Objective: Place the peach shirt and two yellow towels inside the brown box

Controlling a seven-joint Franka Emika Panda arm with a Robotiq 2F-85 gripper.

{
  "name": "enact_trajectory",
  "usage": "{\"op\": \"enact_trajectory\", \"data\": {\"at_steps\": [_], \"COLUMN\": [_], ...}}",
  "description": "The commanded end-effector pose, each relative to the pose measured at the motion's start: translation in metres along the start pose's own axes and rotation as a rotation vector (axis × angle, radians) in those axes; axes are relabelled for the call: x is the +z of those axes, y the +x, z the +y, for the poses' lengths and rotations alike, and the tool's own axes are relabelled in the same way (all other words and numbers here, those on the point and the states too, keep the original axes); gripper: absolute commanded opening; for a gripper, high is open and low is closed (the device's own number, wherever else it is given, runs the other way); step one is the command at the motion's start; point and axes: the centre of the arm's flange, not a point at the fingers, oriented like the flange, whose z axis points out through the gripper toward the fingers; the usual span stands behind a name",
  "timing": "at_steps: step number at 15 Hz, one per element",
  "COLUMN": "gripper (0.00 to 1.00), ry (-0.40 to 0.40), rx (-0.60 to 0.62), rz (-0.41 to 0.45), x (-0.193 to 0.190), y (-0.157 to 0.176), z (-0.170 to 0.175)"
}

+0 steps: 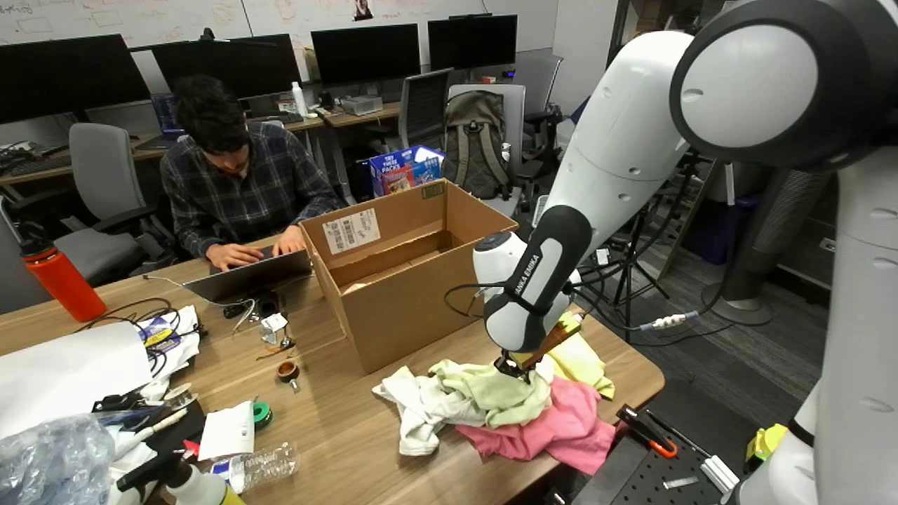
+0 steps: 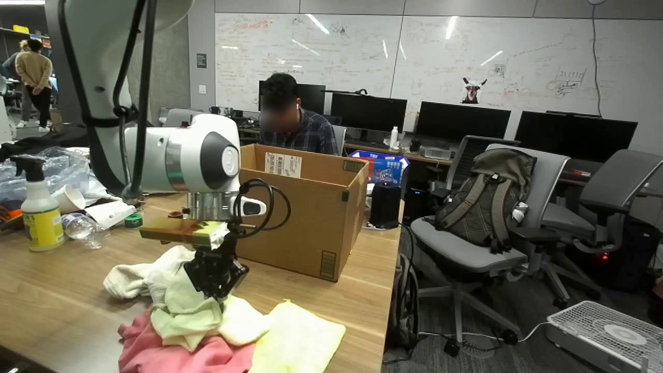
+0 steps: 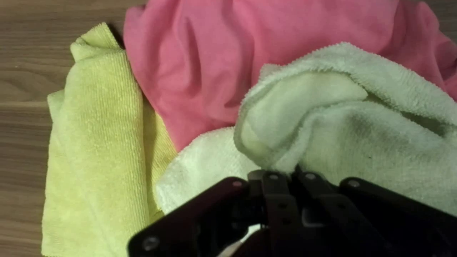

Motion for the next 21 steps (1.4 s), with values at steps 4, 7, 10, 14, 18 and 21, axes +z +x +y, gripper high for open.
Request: {"op": "enact_trajectory", "data": {"at_steps": [4, 7, 10, 14, 18, 21], "gripper": [0.01, 0.01, 0.01, 0.01, 0.01, 0.01], "ry": [0.011, 0.037, 0.066, 0.132, 0.192, 0.227], "rx": [0.073, 0.121, 0.183, 0.265, 0.318, 0.352], "rz": [0.073, 0.158, 0.250, 0.347, 0.437, 0.501], "x": [-0.042, -0.082, -0.128, -0.195, -0.255, -0.302], "y": [0.012, 0.019, 0.025, 0.030, 0.022, 0.014], "z": [0.000, -0.001, -0.003, -0.006, -0.012, -0.019]}}
